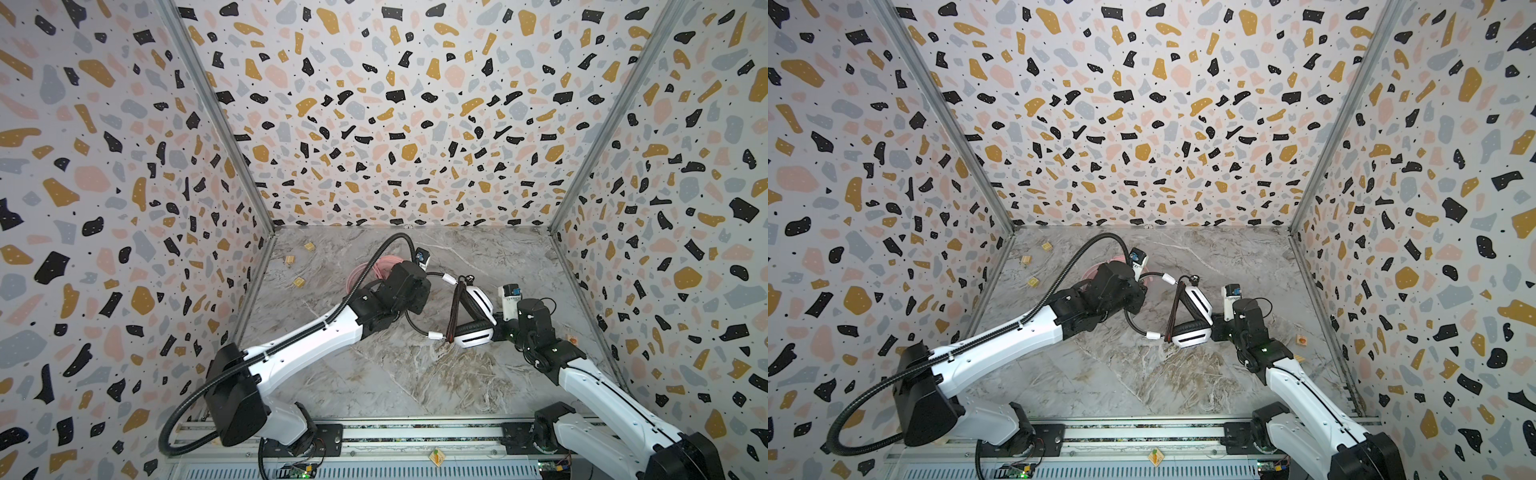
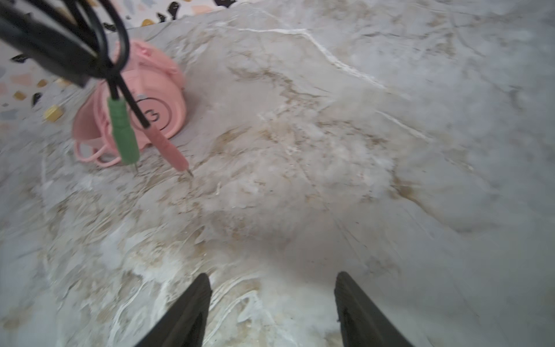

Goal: Wrap the headphones
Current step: 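Lower the wrapped headset onto the table with the left gripper and release it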

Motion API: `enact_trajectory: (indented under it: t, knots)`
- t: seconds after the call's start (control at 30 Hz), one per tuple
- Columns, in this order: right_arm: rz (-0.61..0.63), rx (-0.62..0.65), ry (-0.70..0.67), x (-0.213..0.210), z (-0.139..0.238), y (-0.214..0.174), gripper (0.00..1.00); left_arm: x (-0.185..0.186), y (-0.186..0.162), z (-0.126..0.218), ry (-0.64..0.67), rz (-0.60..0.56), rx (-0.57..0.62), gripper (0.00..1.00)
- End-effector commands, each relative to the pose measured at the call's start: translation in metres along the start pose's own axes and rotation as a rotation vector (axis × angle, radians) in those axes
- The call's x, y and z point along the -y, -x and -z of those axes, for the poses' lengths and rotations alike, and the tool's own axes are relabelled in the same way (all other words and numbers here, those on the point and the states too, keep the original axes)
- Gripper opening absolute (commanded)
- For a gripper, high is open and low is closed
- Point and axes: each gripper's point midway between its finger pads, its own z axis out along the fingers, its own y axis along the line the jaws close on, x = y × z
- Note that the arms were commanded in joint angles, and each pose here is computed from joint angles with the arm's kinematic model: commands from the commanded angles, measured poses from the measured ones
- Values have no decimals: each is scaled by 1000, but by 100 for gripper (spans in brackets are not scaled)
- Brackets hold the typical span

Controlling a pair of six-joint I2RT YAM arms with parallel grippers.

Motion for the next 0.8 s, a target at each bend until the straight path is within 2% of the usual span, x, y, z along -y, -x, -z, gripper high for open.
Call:
enact_trajectory:
  t: [0.0,0.2,0.4,0.6,0.77]
  knots:
    - [-94,22,-166,45,6,1,69,19,47,-6,-83,139,136,0]
    - [-246,109,-208,76,20,7,69,61,18,-46,-172,158,56,0]
    - [-269,168,-183,79,29,18,69,100,-4,-73,-268,170,-10,0]
    - [-268,115,-120,71,18,11,68,90,-6,-123,-129,93,-96,0]
    - [-252,107,-109,67,21,11,68,70,-2,-172,-64,148,-128,0]
